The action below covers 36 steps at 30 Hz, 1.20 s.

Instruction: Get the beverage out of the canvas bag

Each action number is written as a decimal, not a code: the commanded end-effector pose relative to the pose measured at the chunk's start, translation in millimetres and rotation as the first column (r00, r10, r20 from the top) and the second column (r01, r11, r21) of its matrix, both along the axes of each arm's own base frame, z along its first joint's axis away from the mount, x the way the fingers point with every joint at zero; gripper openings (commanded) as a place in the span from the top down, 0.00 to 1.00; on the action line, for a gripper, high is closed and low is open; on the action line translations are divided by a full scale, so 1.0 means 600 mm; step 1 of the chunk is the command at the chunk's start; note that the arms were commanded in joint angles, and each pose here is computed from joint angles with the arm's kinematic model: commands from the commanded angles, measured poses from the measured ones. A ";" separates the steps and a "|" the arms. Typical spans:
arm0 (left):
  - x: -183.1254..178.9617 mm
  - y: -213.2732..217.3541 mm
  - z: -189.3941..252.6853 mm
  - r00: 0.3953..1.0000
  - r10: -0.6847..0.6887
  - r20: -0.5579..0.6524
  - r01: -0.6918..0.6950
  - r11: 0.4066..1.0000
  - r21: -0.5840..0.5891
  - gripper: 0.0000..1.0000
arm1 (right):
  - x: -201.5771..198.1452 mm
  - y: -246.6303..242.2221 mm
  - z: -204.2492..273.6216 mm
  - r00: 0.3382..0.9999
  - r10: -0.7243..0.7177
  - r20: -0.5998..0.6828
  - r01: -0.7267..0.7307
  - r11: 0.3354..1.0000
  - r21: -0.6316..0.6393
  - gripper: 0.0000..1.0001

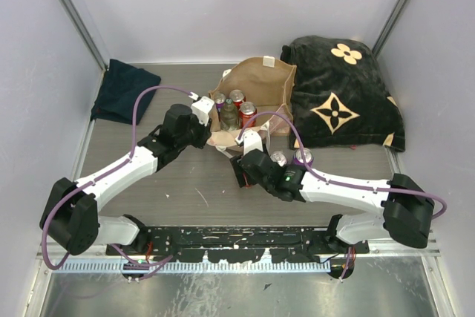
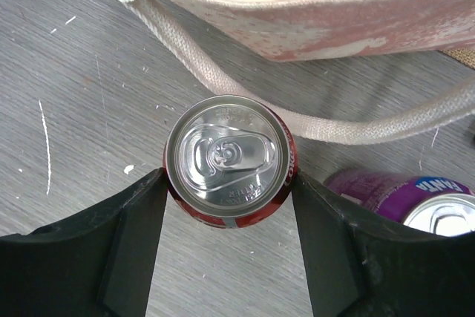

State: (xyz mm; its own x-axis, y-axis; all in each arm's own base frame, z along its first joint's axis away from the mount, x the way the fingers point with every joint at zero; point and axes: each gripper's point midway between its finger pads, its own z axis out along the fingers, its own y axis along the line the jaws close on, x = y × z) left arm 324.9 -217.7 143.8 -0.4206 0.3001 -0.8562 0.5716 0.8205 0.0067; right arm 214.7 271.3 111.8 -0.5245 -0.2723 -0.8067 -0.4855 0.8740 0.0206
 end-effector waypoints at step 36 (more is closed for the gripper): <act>-0.012 0.011 -0.032 0.999 0.000 -0.037 0.002 0.999 0.048 0.66 | 0.279 -0.009 0.278 0.968 -0.206 0.147 0.190 0.975 0.116 0.00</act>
